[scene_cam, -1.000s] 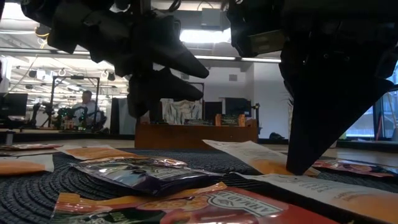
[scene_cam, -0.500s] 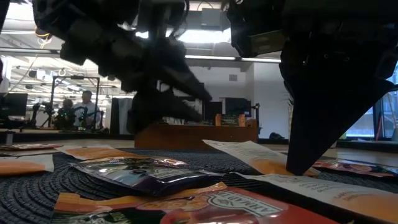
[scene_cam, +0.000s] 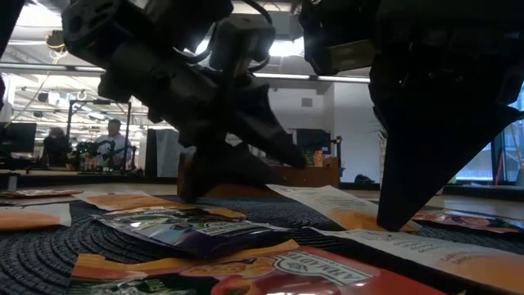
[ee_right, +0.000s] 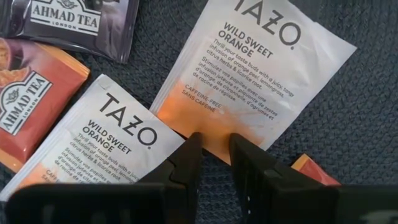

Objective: Pick & Place Tea
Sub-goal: Put the white tea bag into the left of the wooden organizer

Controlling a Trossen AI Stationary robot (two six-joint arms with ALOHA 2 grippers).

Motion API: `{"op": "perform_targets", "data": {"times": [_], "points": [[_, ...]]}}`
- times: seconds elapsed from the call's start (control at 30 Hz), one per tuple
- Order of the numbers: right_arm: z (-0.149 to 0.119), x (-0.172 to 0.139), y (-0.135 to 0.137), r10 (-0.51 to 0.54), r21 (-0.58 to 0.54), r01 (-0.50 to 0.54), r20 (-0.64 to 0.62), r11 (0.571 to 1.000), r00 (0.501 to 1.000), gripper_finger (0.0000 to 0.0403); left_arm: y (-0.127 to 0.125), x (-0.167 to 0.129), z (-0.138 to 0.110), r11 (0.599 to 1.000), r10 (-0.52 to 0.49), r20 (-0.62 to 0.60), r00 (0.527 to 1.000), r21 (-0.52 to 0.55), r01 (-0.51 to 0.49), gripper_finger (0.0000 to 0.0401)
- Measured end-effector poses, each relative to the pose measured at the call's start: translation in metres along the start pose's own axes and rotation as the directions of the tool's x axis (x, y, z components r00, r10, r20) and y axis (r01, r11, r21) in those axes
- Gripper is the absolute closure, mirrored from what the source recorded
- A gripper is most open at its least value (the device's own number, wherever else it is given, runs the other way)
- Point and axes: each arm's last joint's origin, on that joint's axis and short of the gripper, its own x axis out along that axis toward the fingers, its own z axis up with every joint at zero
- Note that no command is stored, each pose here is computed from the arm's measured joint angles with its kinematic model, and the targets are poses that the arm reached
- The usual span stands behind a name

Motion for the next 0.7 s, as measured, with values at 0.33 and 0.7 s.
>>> {"op": "perform_targets", "data": {"times": [0.33,0.7], "points": [[0.0001,0.0003,0.0000,-0.001,-0.001,0.001,0.001,1.000,1.000,0.0315,0.0007,0.0043,0.0006,1.000,-0.011,-0.016,1.000,0.011,0.011,0.0271],[0.0012,0.0008,-0.0007,-0.001,0.002,0.001,0.002,1.000,1.000,0.0315,-0.0007,0.0045,-0.0009,0.998,-0.058,-0.070,0.996,0.031,0.061,0.0272]]}}
